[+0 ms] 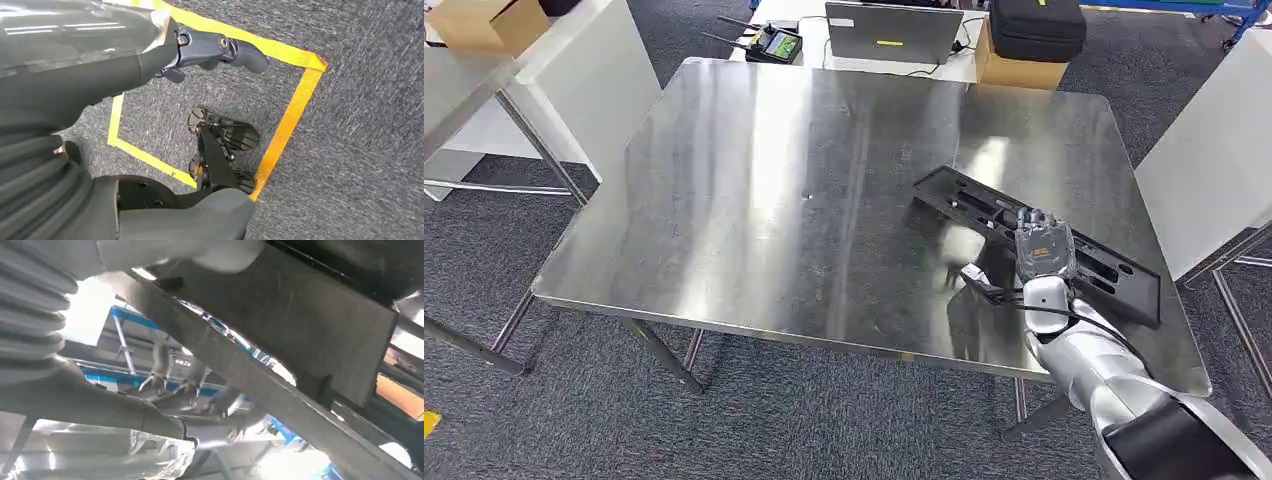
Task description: Take the parts from the cabinet and place them on the table.
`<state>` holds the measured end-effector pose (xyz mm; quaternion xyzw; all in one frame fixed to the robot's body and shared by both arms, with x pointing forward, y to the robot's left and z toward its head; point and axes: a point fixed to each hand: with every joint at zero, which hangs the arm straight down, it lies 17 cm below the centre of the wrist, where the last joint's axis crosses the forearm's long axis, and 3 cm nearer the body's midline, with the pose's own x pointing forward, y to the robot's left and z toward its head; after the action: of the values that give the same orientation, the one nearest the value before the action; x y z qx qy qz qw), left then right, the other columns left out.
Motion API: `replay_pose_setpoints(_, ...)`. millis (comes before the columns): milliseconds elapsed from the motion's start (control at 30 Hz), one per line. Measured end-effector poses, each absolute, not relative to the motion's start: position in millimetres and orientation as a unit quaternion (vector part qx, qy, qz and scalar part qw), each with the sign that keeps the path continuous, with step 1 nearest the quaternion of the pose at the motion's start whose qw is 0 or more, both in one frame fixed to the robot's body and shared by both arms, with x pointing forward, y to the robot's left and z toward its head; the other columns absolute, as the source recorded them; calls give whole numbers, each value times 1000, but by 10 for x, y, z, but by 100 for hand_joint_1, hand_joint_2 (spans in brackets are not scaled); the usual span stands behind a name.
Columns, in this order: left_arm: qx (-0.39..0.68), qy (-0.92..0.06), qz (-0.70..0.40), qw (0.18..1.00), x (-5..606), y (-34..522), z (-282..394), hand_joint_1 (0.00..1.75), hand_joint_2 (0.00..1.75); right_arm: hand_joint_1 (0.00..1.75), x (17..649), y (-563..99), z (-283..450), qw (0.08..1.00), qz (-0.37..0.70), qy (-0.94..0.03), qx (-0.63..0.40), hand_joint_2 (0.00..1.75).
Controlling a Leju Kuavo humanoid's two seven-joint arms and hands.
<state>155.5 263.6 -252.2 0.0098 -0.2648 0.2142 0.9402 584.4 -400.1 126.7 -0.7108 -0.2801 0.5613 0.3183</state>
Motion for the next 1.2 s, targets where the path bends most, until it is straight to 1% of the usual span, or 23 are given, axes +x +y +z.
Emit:
replay_pose_setpoints(367,7,-263,220,939,1549,2639,-2525,0,0,0,5840,-3950,1233,325,560,-286,-706,0)
replay_pose_setpoints(700,-2,-255,234,938,1528,2626,-2534,0,0,0,5835,-3474,966,392,561,-365,-631,0)
replay_pose_setpoints(800,-2,-252,234,939,1510,2624,-2540,0,0,0,5850,-3272,941,420,550,-411,-593,0)
replay_pose_setpoints(867,1,-249,233,940,1500,2630,-2547,0,0,0,5873,-3007,970,454,526,-480,-536,0)
replay_pose_setpoints(933,4,-246,232,941,1488,2636,-2555,0,0,0,5868,-2683,1083,458,507,-543,-489,0)
replay_pose_setpoints(1000,5,-246,229,942,1487,2639,-2557,0,0,0,5804,-2350,1323,439,477,-603,-465,0)
replay_pose_setpoints(1067,6,-246,227,942,1478,2640,-2559,0,0,0,5622,-2044,1856,387,414,-683,-461,0)
replay_pose_setpoints(1133,8,-245,223,943,1473,2638,-2561,0,0,0,5275,-1846,2478,306,336,-758,-468,0)
replay_pose_setpoints(1200,11,-243,221,944,1452,2641,-2568,0,0,0,4716,-1628,3066,201,278,-819,-459,0)
